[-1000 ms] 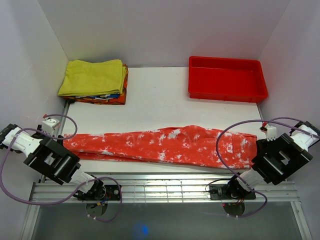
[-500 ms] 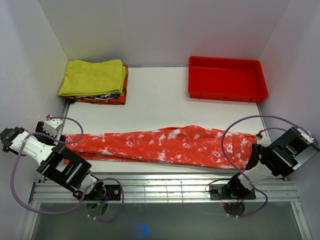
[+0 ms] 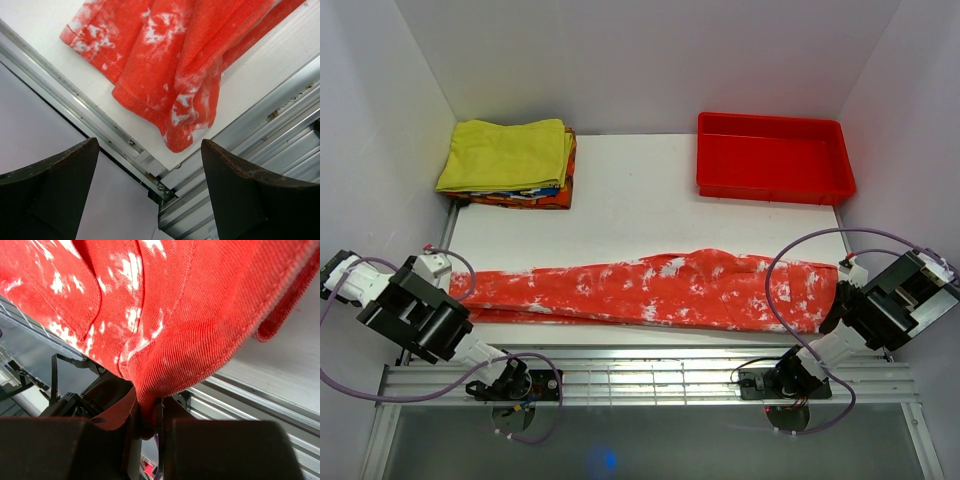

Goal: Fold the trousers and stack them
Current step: Fold the trousers

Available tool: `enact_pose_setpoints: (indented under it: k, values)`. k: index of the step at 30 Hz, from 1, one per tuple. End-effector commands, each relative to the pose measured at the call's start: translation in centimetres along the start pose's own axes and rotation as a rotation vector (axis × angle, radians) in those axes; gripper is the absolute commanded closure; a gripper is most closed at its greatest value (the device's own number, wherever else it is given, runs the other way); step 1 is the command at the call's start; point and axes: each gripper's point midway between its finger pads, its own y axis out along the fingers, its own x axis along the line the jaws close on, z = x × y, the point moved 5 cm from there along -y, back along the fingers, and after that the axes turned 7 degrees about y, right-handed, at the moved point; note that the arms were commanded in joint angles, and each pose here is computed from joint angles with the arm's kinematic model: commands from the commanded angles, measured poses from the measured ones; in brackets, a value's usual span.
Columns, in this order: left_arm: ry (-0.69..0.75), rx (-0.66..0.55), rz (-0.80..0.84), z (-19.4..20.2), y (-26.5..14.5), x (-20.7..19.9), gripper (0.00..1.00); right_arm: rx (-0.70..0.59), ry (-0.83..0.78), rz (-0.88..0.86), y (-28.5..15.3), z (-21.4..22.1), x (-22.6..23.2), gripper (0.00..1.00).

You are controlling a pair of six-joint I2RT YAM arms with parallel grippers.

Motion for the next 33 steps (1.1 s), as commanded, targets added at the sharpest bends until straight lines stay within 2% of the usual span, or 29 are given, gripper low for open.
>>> enact_pose_setpoints:
  k: [1, 6, 11, 14, 15, 18, 19, 26, 29, 32, 33]
  values:
    - [0.129, -0.018, 0.101, -0.1, 0.8, -0.7, 0.07, -0.063, -0.015, 0.024, -1.2, -0.9, 0.2, 0.92]
    - [0.069, 0.005, 0.198, 0.8, 2.5, -2.4, 0.12, -0.079, -0.019, 0.022, -1.3, -1.0, 0.4, 0.92]
    - [0.059, 0.041, 0.195, 1.4, 3.7, -2.9, 0.18, -0.092, -0.027, 0.028, -1.5, -1.1, 0.5, 0.92]
    - [0.065, 0.066, 0.200, 1.6, 4.0, -2.7, 0.36, -0.109, -0.040, 0.040, -1.9, -1.5, 0.5, 0.92]
    - [0.064, 0.064, 0.194, 1.6, 3.9, -2.5, 0.50, -0.117, -0.038, 0.040, -2.0, -1.6, 0.5, 0.92]
    - [0.074, 0.067, 0.145, 1.4, 2.9, -0.8, 0.76, -0.157, -0.047, 0.043, -2.8, -2.6, 0.5, 0.92]
    - [0.076, 0.063, 0.130, 1.3, 2.6, -0.3, 0.99, -0.170, -0.038, 0.042, -3.1, -2.9, 0.5, 0.92]
    - [0.110, -0.008, -0.085, -1.7, -3.2, 7.1, 1.00, -0.363, -0.060, 0.030, -6.9, -7.2, 1.2, 0.92]
    - [0.086, -0.079, -0.163, -3.5, -4.3, 9.8, 1.00, -0.451, -0.073, 0.002, -8.7, -9.3, 1.9, 0.92]
    - [0.086, -0.140, -0.312, -6.7, -5.2, 14.5, 1.00, -0.551, -0.091, -0.046, -11.1, -12.1, 3.1, 0.92]
    - [0.069, -0.148, -0.350, -7.5, -5.1, 15.5, 1.00, -0.596, -0.121, -0.073, -12.4, -14.1, 3.7, 0.92]
